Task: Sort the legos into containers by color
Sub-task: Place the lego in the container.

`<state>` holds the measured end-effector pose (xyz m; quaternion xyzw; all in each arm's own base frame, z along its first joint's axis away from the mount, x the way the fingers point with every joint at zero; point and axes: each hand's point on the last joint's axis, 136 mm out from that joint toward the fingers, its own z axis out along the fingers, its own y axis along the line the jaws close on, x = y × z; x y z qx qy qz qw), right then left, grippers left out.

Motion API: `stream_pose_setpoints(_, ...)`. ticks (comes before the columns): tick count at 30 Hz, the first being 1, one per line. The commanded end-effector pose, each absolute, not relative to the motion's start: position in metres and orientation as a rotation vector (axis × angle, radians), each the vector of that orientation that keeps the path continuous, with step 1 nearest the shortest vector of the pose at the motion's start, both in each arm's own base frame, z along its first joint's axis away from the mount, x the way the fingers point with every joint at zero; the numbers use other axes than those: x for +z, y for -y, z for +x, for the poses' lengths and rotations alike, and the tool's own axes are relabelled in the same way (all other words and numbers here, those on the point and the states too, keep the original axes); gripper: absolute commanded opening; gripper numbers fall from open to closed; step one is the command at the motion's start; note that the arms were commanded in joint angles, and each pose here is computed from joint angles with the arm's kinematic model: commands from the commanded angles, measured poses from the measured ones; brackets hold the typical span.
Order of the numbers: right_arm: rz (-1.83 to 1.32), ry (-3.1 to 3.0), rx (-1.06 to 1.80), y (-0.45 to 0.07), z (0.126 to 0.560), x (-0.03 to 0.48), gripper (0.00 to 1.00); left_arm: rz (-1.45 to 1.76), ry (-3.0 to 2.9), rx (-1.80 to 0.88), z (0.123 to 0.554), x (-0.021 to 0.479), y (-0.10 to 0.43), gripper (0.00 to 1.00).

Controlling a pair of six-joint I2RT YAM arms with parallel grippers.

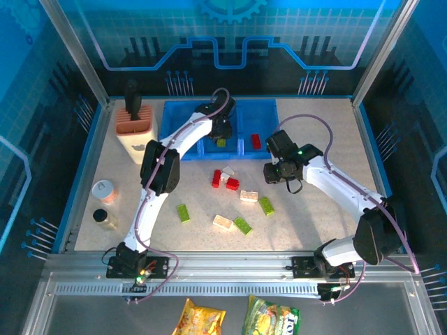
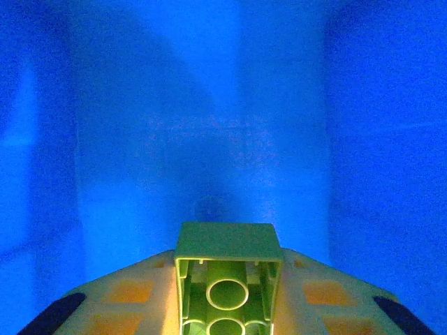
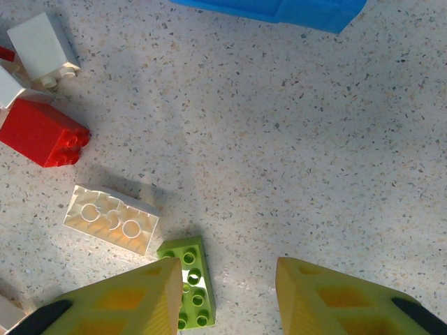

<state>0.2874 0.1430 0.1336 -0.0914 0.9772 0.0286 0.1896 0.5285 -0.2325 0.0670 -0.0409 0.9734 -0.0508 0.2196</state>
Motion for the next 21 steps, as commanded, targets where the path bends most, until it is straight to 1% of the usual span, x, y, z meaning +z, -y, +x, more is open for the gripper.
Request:
stream_pose_setpoints(1,-0.236,-2.770,0.069,-0.140,0.283,0.135,0.41,-0.128,-2.683,-0.161,0.533,0.074,0.233,0.34)
stream_pose_setpoints(5,-0.236,-2.761,0.075,-0.140,0.284,0.140,0.41,-0.129,-2.672,-0.173,0.534,0.084,0.234,0.39)
stream_pose_setpoints(12,-0.239,-2.749,0.082,-0.141,0.284,0.147,0.41,-0.126,-2.631,-0.210,0.531,0.117,0.235,0.46)
stream_pose_setpoints(16,-0.240,-2.745,0.087,-0.142,0.284,0.149,0.41,-0.118,-2.620,-0.217,0.525,0.133,0.235,0.46)
stream_pose_setpoints(21,-0.242,-2.750,0.091,-0.143,0.283,0.146,0.42,-0.096,-2.615,-0.221,0.507,0.152,0.235,0.46)
